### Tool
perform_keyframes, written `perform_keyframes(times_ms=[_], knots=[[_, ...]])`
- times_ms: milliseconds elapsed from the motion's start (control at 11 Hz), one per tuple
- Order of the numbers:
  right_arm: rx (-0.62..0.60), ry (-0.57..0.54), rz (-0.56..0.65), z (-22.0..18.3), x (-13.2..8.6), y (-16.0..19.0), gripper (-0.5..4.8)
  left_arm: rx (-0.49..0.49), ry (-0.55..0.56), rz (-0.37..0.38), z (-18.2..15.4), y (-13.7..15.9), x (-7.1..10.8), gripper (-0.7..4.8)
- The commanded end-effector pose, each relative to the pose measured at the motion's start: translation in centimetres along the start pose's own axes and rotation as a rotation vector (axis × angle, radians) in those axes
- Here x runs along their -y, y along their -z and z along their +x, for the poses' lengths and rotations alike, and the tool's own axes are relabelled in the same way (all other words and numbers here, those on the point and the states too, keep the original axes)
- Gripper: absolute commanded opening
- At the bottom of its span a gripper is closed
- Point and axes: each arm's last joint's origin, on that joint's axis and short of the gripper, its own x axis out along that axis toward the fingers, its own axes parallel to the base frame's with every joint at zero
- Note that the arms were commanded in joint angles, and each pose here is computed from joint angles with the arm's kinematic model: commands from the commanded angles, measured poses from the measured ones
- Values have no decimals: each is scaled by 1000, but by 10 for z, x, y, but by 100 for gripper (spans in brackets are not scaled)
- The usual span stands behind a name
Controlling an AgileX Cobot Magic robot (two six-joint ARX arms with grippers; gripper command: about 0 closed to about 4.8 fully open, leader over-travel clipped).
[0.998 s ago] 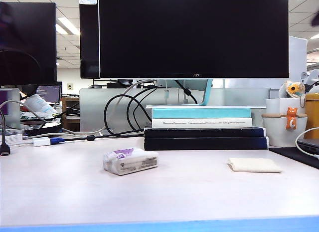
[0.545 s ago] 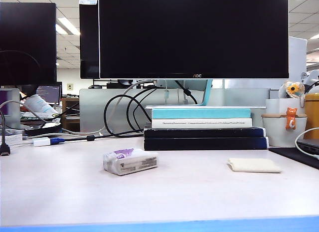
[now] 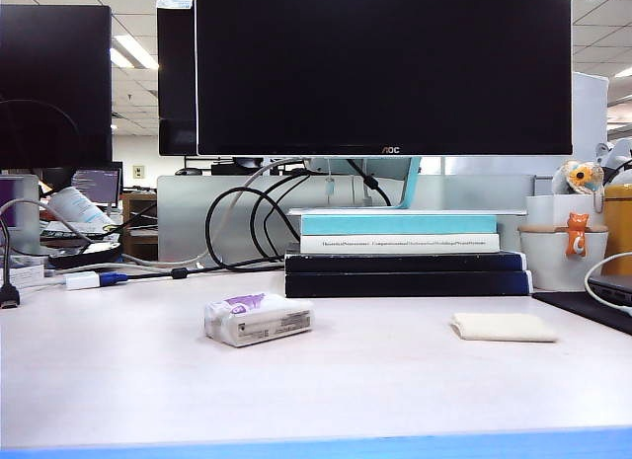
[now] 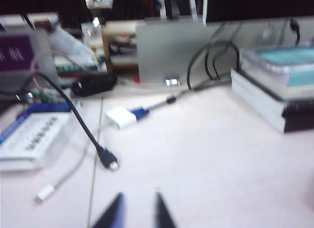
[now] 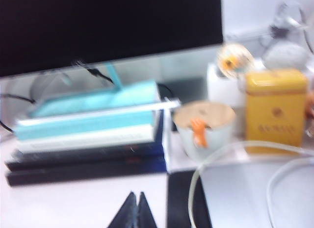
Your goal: Pick up a packet of tissues from the table with the left hand, then take a tissue from it with the right hand.
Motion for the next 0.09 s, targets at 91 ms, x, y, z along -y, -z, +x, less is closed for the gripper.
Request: perform_keyframes(times_ms=[91], knots=[[-150,24,6,-1,3,16,-6,7,-50,2,0,-1,-1,84]])
